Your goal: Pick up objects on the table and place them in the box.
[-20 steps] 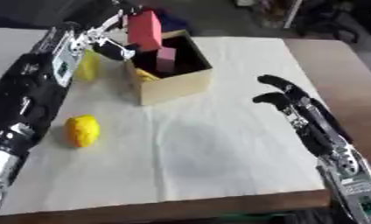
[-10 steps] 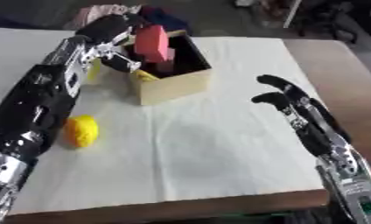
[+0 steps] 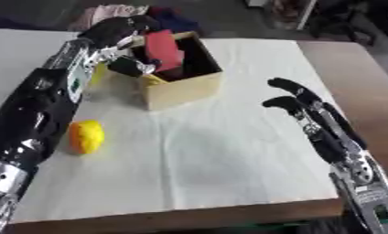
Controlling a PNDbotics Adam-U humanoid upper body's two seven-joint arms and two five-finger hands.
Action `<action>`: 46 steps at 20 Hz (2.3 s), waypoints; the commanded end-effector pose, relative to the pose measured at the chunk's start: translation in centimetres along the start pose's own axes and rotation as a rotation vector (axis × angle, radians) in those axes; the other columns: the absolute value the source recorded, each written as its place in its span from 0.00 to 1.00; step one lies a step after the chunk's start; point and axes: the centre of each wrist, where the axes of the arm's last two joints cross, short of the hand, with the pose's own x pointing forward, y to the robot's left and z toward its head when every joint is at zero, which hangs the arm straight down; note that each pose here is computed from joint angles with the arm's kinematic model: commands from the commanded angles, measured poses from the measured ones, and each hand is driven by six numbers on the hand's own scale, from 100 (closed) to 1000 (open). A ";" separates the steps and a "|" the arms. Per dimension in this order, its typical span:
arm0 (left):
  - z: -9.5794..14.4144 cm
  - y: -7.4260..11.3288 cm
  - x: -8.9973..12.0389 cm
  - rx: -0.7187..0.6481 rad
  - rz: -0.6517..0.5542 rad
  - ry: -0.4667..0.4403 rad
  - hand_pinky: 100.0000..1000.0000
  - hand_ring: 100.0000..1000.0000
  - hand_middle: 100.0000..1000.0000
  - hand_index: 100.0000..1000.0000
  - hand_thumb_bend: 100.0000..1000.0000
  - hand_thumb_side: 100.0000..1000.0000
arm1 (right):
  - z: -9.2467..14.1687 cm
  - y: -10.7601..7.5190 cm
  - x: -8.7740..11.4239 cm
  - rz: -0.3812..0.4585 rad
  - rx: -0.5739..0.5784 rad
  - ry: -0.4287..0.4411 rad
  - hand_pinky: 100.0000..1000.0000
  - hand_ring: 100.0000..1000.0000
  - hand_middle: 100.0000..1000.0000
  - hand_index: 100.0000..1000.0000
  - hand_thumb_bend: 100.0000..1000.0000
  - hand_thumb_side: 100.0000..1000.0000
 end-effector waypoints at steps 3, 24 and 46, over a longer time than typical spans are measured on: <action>0.2 1.7 -0.7 -0.002 -0.057 -0.003 0.88 0.82 0.93 1.00 0.44 0.65 | -0.3 -0.5 0.4 0.015 0.003 -0.018 0.86 0.72 0.89 0.92 0.00 0.79; 10.3 7.9 -4.2 -0.492 -0.203 -0.325 0.85 0.81 0.89 0.97 0.53 0.65 | 0.5 -1.6 0.0 0.056 -0.020 0.019 0.86 0.72 0.89 0.92 0.00 0.79; 12.7 2.0 -3.2 -0.815 -0.204 -0.405 0.78 0.72 0.81 0.90 0.55 0.36 | 0.4 -1.6 0.0 0.060 -0.013 0.016 0.86 0.72 0.89 0.92 0.00 0.79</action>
